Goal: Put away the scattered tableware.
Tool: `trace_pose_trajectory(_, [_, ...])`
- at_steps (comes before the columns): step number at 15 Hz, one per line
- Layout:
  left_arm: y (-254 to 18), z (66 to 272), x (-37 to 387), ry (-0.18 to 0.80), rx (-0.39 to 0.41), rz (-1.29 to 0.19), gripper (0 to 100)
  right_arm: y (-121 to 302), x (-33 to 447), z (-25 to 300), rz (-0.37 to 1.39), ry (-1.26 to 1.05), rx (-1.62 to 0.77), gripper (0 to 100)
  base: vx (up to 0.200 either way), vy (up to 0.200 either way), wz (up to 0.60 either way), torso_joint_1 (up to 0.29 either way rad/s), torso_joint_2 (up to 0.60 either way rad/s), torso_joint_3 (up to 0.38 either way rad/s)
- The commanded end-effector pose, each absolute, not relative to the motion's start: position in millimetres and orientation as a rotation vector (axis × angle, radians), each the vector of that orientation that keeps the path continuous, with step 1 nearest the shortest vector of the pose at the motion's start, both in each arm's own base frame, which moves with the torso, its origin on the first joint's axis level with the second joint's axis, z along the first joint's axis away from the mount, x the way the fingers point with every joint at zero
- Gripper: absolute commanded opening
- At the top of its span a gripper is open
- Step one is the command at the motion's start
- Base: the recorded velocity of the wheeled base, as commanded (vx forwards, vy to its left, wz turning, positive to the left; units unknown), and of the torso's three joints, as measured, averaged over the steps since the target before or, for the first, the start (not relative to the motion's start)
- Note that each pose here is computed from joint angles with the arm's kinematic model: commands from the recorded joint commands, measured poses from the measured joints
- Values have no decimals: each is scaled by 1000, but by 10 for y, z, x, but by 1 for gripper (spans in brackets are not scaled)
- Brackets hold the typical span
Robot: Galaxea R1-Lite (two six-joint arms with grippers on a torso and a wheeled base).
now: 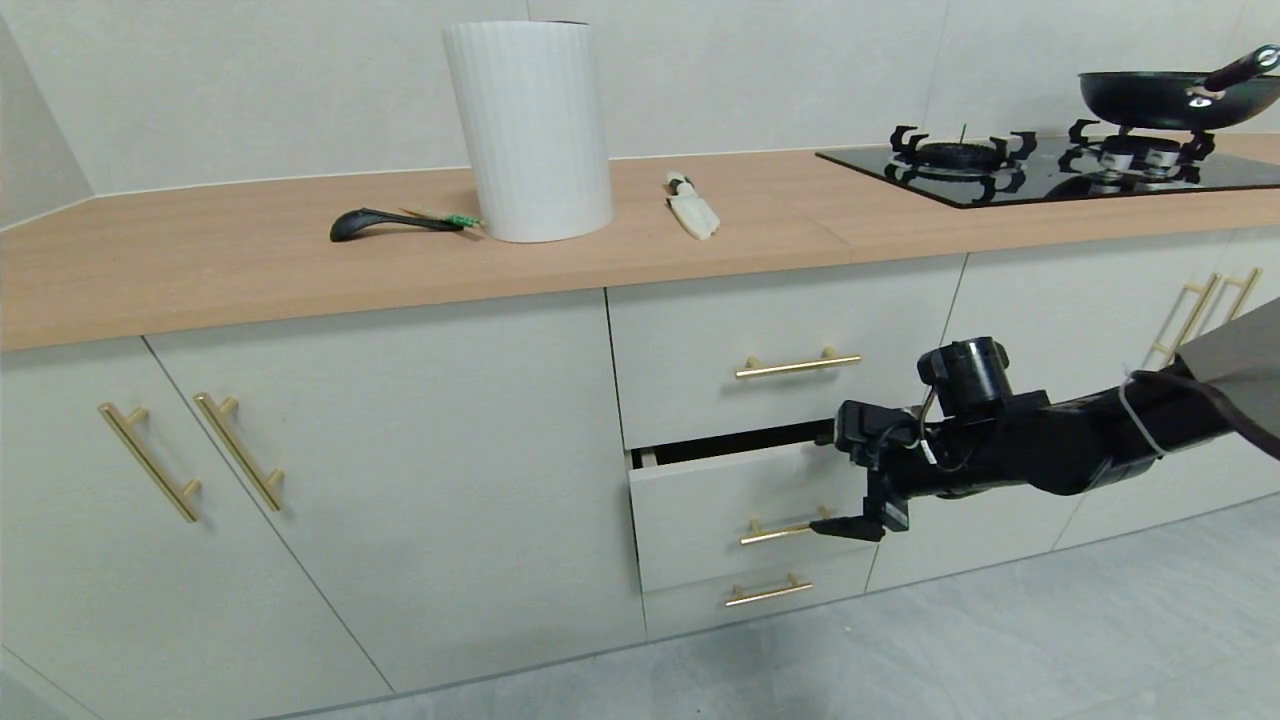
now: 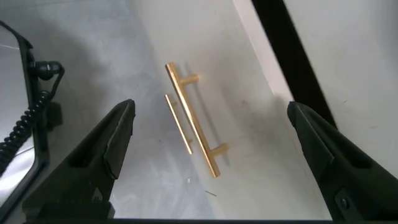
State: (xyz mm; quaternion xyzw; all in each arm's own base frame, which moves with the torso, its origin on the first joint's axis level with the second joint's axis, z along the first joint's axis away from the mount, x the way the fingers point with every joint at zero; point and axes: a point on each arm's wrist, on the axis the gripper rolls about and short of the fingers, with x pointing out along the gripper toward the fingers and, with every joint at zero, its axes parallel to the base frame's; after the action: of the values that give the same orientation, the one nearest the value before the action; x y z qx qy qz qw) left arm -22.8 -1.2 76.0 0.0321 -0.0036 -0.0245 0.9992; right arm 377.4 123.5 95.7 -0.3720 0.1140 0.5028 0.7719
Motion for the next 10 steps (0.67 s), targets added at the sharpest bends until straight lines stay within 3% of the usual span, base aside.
trace_pose_trajectory(1, [-12,761,-228,-8,65,-49,100,1261,3875,840,1093,260,-804,100,0,0,0,0,0,0])
trace_pose_trajectory(6, [-12,761,-228,-8,63,-49,100,1341,4170,524,1101,281,-798,100,0,0,0,0,0,0])
trace_pose_trajectory(10, [-12,761,-228,-8,63,-49,100,1346,4118,499,1114,297,-795,100,0,0,0,0,0,0])
